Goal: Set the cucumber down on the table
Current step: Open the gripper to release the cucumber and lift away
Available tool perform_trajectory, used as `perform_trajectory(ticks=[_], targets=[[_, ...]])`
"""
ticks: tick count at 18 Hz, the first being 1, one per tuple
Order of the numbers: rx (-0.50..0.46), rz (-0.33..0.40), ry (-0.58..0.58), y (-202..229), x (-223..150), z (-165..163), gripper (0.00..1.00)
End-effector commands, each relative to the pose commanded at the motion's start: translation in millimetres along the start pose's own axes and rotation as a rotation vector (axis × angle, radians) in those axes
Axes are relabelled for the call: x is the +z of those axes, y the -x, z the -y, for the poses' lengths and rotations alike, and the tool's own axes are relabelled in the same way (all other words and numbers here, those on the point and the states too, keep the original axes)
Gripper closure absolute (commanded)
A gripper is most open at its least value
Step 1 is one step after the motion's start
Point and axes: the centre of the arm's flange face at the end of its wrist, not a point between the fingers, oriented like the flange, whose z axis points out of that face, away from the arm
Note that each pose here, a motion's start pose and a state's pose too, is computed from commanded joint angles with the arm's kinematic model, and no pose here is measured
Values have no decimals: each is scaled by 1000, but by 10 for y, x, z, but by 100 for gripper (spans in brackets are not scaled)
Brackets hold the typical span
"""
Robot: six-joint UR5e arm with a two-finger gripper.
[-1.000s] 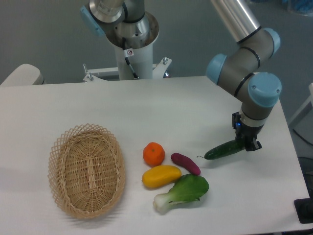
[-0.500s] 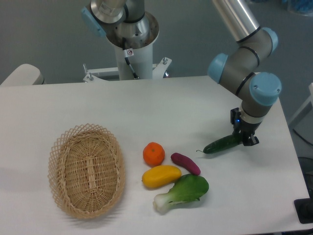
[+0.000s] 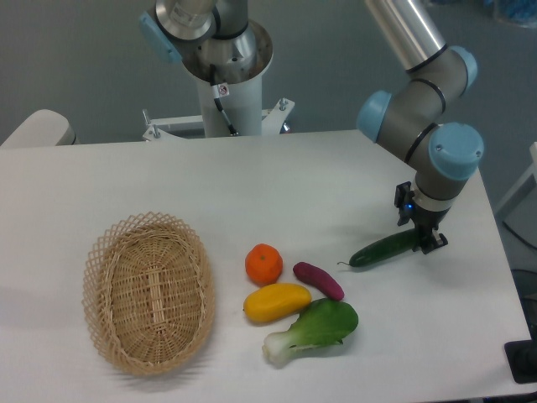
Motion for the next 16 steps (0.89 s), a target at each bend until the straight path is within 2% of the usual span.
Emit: perform_trajectory(ticks=[3,7,9,11,13,16], targets=[[-8,66,19,164,-324,73,0],[-28,134,30,291,-721,437,0],[-29,159,33,380,-903,713,0],[-90,184,25,428,-1063,1005,0],[-106,188,16,435,-1248,1293,0],[-80,157,7,380,-1612,1552,0]])
